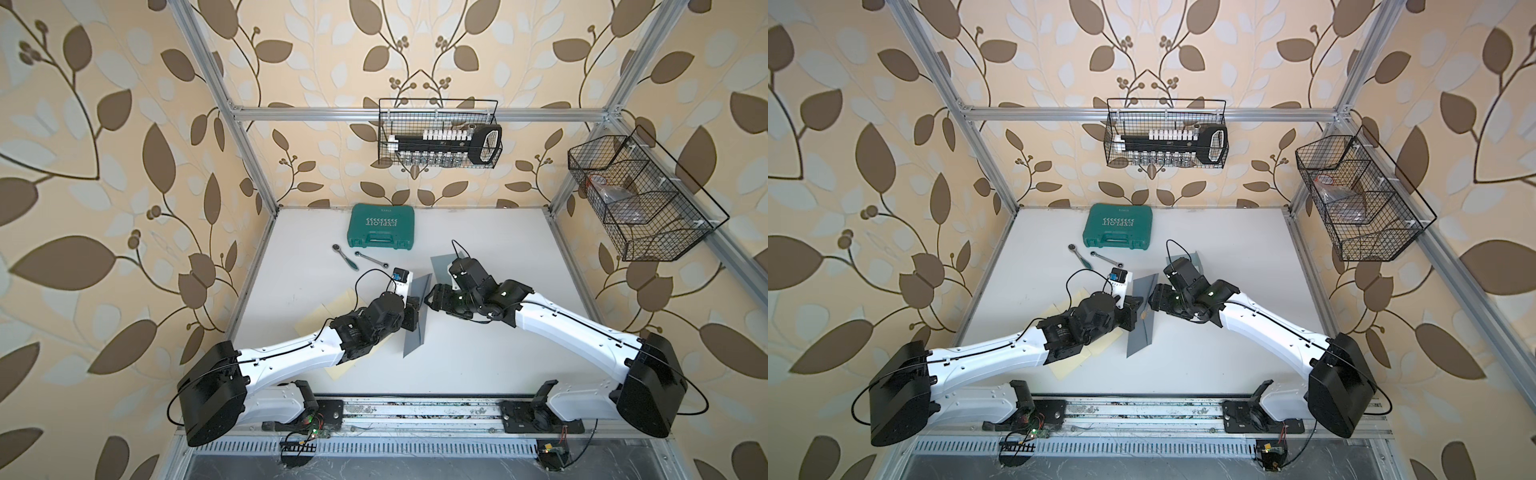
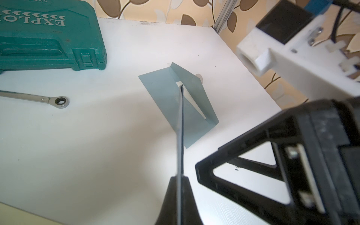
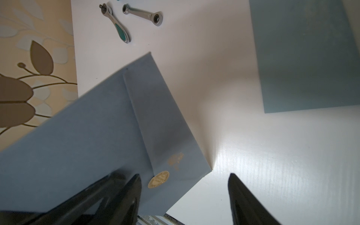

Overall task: Open the envelope
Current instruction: Open the envelope flap on the envelope.

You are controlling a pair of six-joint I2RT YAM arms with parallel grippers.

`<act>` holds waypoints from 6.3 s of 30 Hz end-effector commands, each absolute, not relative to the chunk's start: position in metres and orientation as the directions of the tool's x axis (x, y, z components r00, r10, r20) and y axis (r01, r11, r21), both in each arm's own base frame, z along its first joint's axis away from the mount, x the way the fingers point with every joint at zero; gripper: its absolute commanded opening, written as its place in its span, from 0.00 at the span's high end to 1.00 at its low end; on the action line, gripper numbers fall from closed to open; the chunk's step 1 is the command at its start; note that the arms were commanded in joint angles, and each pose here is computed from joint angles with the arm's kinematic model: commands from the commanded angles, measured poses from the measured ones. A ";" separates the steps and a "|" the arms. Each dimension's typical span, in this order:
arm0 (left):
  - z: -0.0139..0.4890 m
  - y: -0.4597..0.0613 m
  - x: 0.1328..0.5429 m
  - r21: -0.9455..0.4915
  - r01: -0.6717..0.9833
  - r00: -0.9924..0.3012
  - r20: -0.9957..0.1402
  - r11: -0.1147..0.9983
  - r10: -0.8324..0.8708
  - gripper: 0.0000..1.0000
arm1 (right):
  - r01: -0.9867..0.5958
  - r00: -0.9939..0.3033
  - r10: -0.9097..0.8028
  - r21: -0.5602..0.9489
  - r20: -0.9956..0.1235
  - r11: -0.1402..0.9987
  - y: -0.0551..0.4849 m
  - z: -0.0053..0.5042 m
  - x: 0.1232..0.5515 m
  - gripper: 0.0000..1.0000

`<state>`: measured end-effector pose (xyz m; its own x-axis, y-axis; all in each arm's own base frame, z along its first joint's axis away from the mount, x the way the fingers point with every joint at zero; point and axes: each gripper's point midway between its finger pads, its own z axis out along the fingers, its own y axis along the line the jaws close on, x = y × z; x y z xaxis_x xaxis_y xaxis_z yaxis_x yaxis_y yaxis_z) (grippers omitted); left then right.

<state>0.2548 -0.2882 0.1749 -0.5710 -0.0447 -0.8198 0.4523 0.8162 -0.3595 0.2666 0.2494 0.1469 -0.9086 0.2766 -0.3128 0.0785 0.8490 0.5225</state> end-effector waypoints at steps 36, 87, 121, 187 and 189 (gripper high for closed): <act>0.182 -0.291 0.254 -0.386 0.449 -0.568 -0.820 0.806 -0.077 1.00 | 0.111 -0.890 0.267 0.391 -0.370 0.914 0.256 0.153 0.273 0.33; 0.184 -0.293 0.253 -0.391 0.455 -0.572 -0.817 0.800 -0.074 1.00 | 0.156 -0.895 0.307 0.418 -0.323 0.895 0.255 0.140 0.272 0.33; 0.185 -0.296 0.253 -0.395 0.461 -0.577 -0.814 0.795 -0.069 1.00 | 0.173 -0.910 0.307 0.418 -0.279 0.892 0.256 0.129 0.272 0.33; 0.185 -0.299 0.252 -0.399 0.470 -0.586 -0.808 0.788 -0.060 1.00 | 0.155 -0.926 0.256 0.339 -0.277 0.928 0.254 0.124 0.270 0.43; 0.185 -0.299 0.252 -0.399 0.469 -0.586 -0.808 0.788 -0.061 1.00 | 0.156 -0.927 0.254 0.332 -0.276 0.930 0.253 0.124 0.270 0.43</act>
